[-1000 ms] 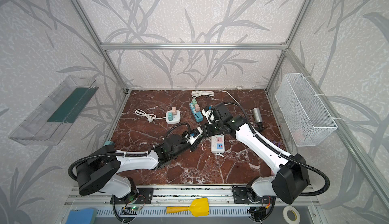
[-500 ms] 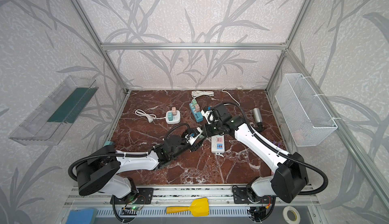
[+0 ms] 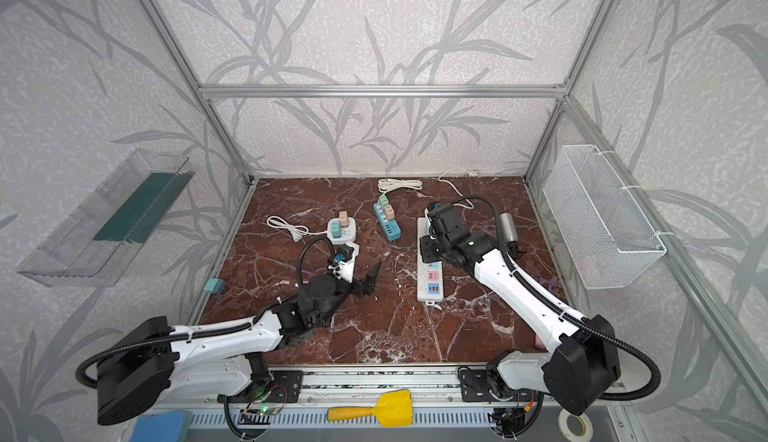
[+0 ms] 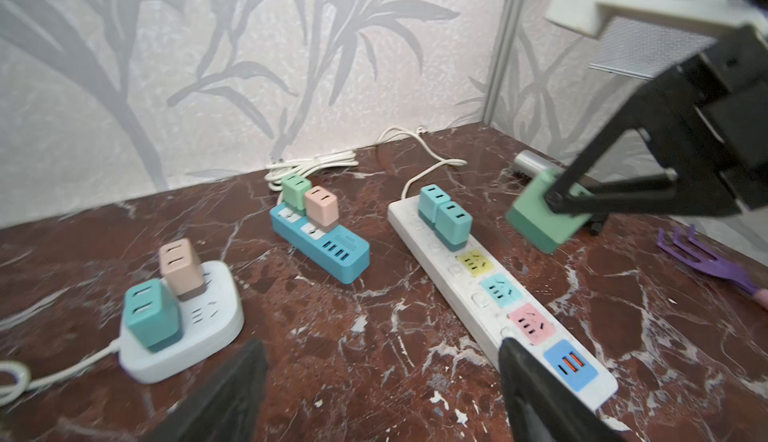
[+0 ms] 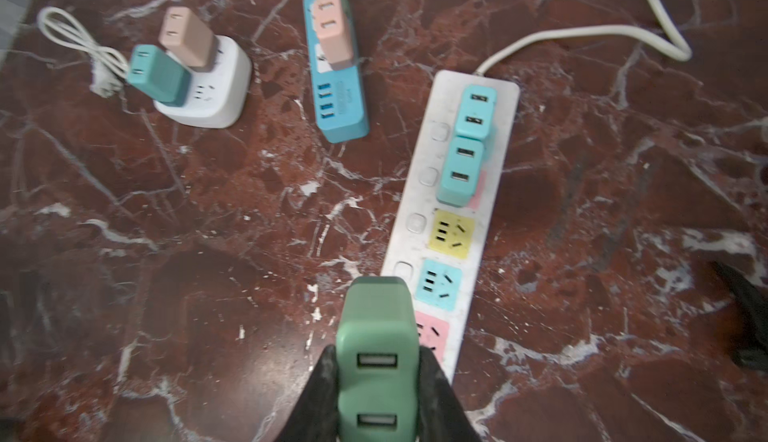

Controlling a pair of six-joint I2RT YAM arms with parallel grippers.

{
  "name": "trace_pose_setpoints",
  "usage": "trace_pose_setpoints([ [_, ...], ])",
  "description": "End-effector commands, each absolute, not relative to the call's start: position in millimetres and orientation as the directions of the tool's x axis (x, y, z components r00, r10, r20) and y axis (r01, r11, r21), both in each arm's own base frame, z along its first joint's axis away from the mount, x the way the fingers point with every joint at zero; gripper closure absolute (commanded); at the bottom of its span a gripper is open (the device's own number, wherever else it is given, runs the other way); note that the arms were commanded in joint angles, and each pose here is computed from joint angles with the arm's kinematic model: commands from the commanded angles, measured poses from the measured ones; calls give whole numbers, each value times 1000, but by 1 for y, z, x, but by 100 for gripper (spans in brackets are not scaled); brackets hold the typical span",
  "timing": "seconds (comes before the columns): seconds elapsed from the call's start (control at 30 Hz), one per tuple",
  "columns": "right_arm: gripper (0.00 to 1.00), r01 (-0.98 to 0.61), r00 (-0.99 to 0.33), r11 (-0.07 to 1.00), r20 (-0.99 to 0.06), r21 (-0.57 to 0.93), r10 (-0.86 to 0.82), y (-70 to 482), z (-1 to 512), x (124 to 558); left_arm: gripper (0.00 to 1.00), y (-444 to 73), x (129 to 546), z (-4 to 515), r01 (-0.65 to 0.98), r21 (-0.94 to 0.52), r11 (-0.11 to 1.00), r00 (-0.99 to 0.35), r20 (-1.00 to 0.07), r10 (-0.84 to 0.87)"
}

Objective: Insert the plug
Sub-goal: 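Close right gripper on the green adapter while left gripper opens and releases it, then lower the green adapter onto the yellow socket with right gripper while left gripper draws back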

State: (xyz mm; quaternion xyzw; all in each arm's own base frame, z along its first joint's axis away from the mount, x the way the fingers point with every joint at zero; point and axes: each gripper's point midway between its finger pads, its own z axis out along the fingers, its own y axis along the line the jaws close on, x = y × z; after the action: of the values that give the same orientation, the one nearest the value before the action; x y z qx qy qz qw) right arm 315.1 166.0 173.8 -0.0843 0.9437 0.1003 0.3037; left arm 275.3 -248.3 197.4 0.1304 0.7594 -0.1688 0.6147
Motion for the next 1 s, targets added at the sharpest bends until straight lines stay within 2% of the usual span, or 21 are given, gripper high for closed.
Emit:
trace_pose_setpoints([
  [0.0,100,-176,-802,980,-590,90,-90,153,159,328,12,-208,280,178,185,-120,975,-341,-939,-51],
  [0.2,100,-151,-820,985,-567,85,-76,149,137,345,1,-188,274,176,139,-141,980,-361,-929,-83],
  [0.6,100,-100,-860,993,-507,68,-52,146,110,365,1,-182,268,173,177,-185,967,-378,-919,-107],
  [0.97,100,-75,-858,993,-514,93,-16,151,106,373,1,-185,265,169,206,-181,962,-395,-914,-87],
])
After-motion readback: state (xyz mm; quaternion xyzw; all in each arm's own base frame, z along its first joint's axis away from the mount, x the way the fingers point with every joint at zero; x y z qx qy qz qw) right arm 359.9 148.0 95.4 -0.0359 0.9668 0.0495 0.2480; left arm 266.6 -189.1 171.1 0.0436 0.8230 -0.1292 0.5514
